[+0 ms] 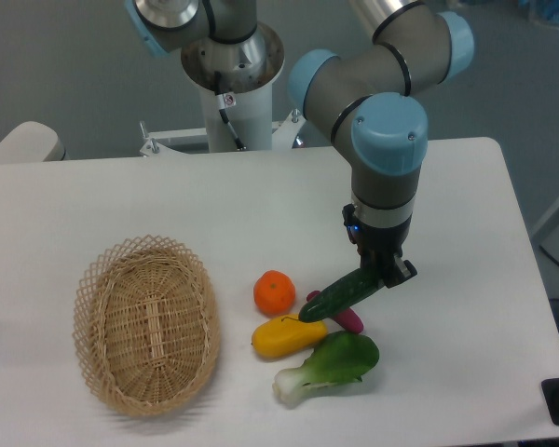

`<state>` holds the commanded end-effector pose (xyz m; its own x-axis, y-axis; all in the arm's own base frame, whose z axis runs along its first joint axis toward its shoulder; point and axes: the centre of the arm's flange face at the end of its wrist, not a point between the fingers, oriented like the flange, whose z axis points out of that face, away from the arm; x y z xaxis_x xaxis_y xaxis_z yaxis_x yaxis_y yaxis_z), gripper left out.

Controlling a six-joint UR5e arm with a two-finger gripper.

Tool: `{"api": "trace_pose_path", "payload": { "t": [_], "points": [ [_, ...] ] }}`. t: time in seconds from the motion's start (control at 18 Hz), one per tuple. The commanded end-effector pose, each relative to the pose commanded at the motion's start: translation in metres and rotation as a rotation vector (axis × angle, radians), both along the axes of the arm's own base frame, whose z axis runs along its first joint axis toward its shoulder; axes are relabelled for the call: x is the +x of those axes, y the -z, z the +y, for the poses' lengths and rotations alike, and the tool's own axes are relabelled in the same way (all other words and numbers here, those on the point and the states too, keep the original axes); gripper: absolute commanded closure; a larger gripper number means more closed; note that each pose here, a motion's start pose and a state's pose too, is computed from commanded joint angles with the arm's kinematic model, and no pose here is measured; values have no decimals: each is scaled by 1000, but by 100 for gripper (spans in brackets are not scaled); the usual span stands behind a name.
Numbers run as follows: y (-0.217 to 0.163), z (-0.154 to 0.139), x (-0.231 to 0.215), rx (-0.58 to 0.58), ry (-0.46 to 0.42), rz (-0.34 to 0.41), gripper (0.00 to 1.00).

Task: Pick up the cucumber from the basket
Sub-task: 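Carry the cucumber over beside the purple sweet potato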

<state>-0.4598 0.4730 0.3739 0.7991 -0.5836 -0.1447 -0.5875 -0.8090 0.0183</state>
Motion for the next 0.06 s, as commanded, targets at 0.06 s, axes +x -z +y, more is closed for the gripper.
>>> {"api": "trace_pose_path", "payload": {
  "t": [0.06],
  "points": [
    [1, 0, 0, 0, 0, -2, 64]
  ]
}}
